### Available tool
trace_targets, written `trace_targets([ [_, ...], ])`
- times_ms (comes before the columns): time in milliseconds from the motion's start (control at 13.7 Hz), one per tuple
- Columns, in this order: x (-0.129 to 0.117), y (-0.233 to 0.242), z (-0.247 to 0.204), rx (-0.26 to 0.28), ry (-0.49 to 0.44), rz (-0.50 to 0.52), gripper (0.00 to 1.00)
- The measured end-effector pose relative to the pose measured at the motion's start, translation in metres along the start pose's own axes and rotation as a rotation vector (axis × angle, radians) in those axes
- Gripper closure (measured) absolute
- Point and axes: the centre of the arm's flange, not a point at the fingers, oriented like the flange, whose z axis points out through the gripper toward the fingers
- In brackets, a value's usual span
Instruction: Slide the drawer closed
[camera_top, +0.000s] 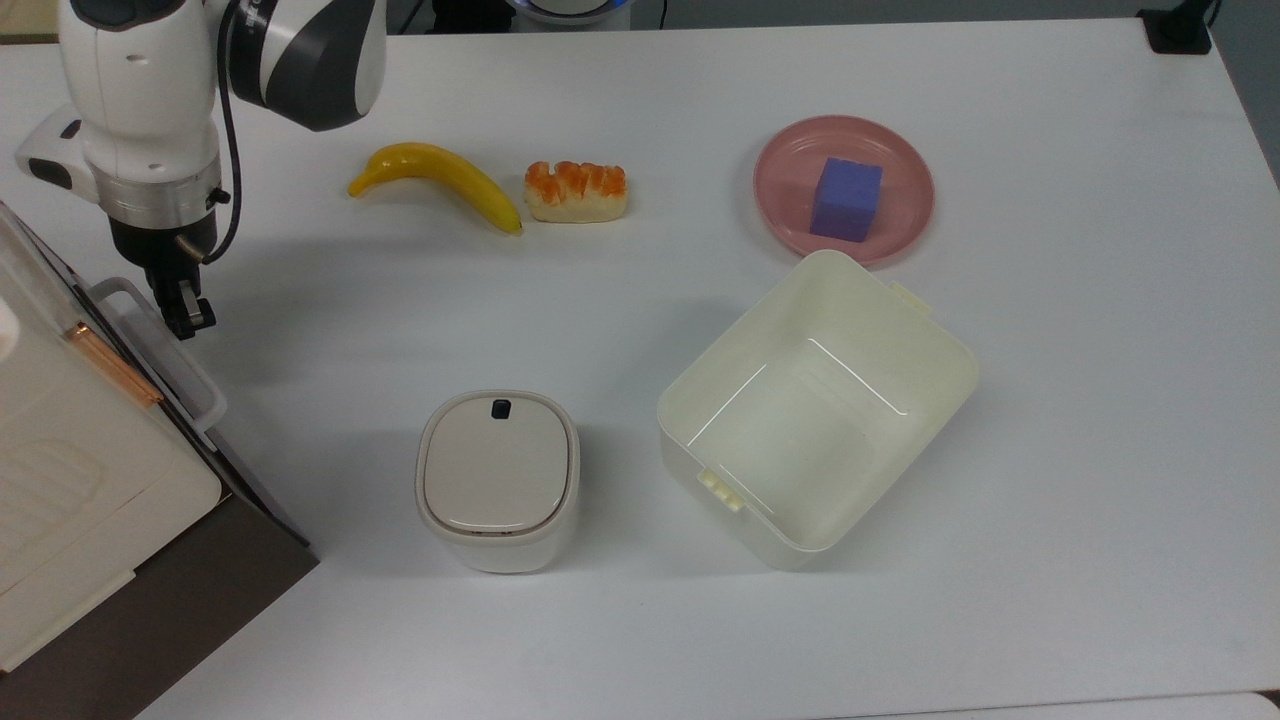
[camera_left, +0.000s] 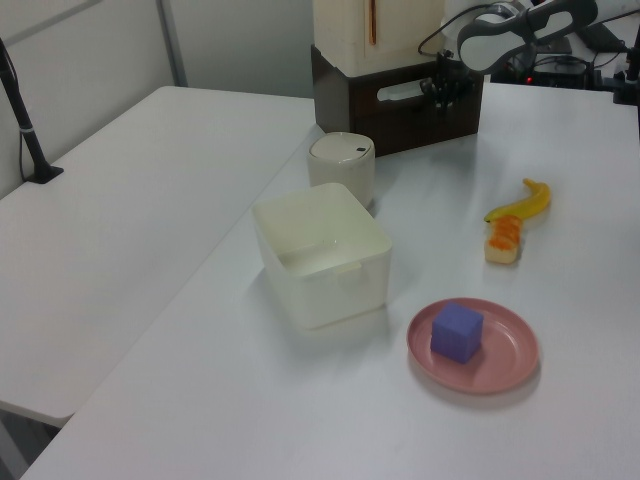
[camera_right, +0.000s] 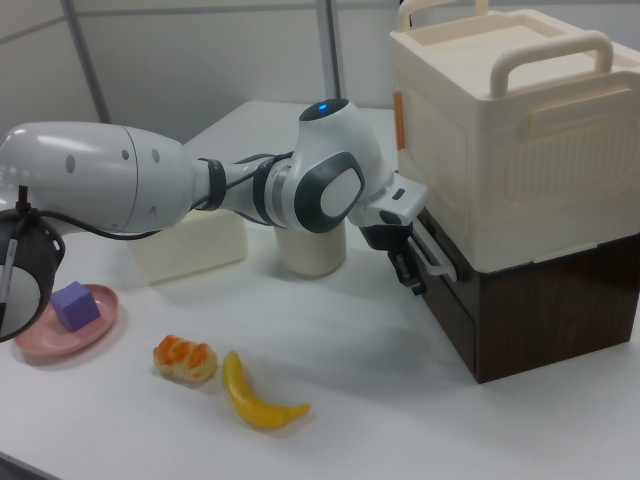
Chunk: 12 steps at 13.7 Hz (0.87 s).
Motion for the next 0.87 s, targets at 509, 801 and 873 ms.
trace_targets([
  [509,0.004,-0.003,-0.059,-0.017,-0.016,-0.066,0.99],
  [801,-0.043,-0.025,-0.142,-0.079,-0.164,-0.259,0.99],
  [873,-0.053,-0.027,-0.155,-0.078,-0.196,-0.291,0.99],
])
